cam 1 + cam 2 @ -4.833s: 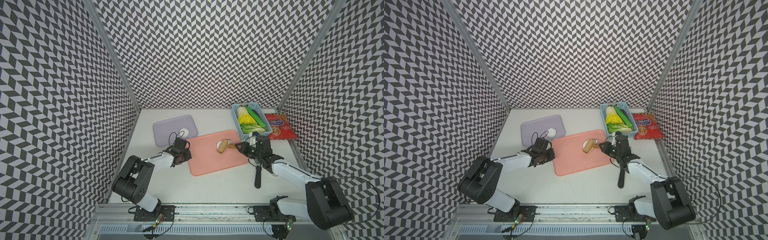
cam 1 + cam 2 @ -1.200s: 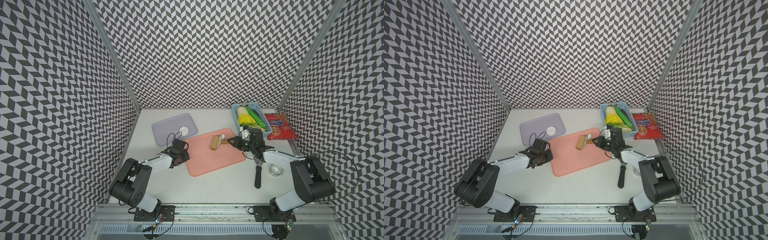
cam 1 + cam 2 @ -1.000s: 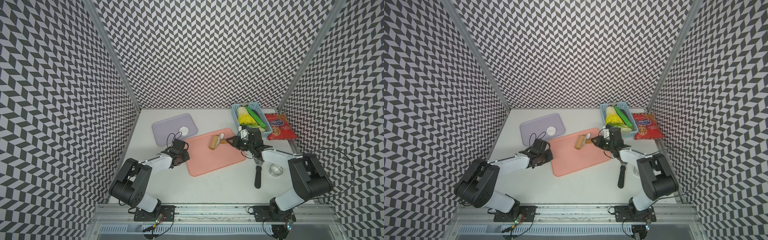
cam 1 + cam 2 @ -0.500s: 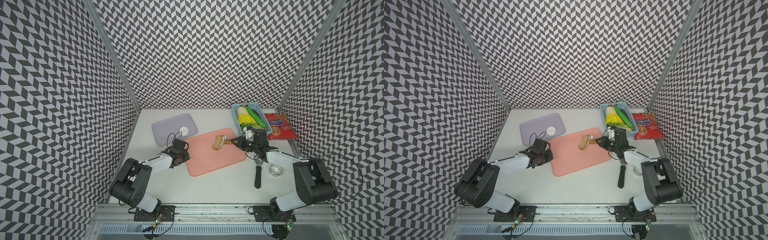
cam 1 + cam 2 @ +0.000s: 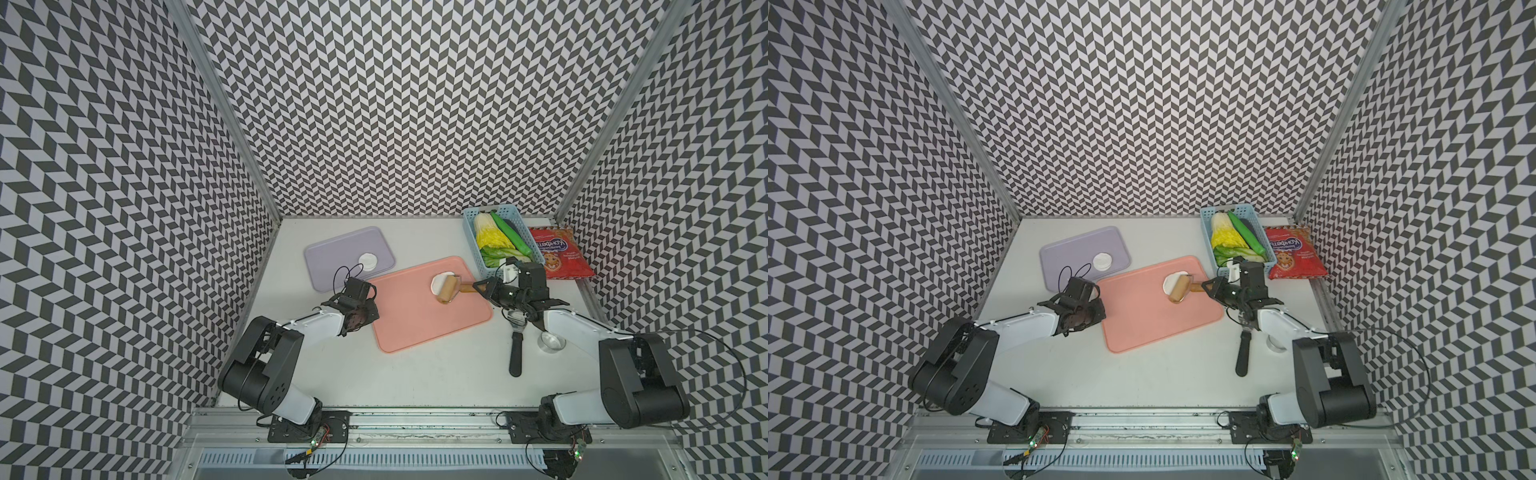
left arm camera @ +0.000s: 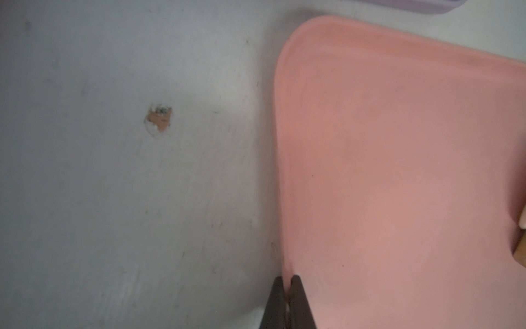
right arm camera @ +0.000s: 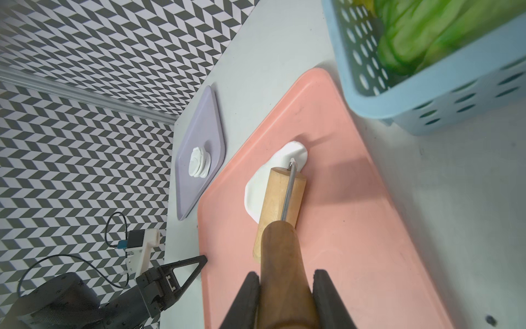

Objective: Roll out the dumpling wrappers from the dough
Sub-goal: Flatten out the dough on the work surface.

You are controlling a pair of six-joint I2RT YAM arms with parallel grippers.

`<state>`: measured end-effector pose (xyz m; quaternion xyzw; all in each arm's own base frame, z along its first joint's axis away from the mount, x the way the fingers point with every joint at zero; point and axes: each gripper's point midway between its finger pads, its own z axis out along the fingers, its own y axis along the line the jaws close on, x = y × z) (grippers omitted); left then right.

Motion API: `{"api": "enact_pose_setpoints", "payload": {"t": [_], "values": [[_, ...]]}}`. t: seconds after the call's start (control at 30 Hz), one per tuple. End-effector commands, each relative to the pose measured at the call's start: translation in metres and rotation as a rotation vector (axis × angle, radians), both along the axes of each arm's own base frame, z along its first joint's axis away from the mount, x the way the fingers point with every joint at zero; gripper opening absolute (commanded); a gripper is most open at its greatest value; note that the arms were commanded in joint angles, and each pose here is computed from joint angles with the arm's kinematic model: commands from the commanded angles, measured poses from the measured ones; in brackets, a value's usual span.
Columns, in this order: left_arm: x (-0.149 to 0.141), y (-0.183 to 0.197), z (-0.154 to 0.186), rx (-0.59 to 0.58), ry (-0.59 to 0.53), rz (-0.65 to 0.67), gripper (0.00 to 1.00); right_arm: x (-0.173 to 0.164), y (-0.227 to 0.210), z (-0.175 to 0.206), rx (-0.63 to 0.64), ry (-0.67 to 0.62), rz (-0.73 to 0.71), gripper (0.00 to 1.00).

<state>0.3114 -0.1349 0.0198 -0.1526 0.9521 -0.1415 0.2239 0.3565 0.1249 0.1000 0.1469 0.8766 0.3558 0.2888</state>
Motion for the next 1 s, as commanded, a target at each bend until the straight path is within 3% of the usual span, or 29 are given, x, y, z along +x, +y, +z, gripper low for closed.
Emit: {"api": "enact_pose_setpoints", "payload": {"t": [0.0,0.1,0.33,0.5,0.63,0.97], "values": [[-0.070,0.038,-0.052,0.168,0.290,-0.026,0.00,-0.034,-0.066,-0.072,-0.295,0.238,-0.195,0.00],[-0.070,0.038,-0.053,0.172,0.290,-0.029,0.00,-0.024,-0.055,-0.049,-0.279,0.175,-0.172,0.00],[-0.075,0.035,-0.053,0.189,0.301,-0.054,0.00,0.007,0.008,0.067,-0.133,-0.134,-0.017,0.00],[-0.082,0.032,-0.049,0.185,0.298,-0.065,0.00,0.009,0.034,0.115,-0.046,-0.222,0.029,0.00],[-0.085,0.029,-0.046,0.201,0.303,-0.077,0.00,0.008,0.039,0.110,-0.029,-0.203,0.027,0.00],[-0.089,0.024,-0.042,0.206,0.299,-0.092,0.00,0.018,0.024,0.027,-0.096,-0.055,-0.072,0.00]]}}
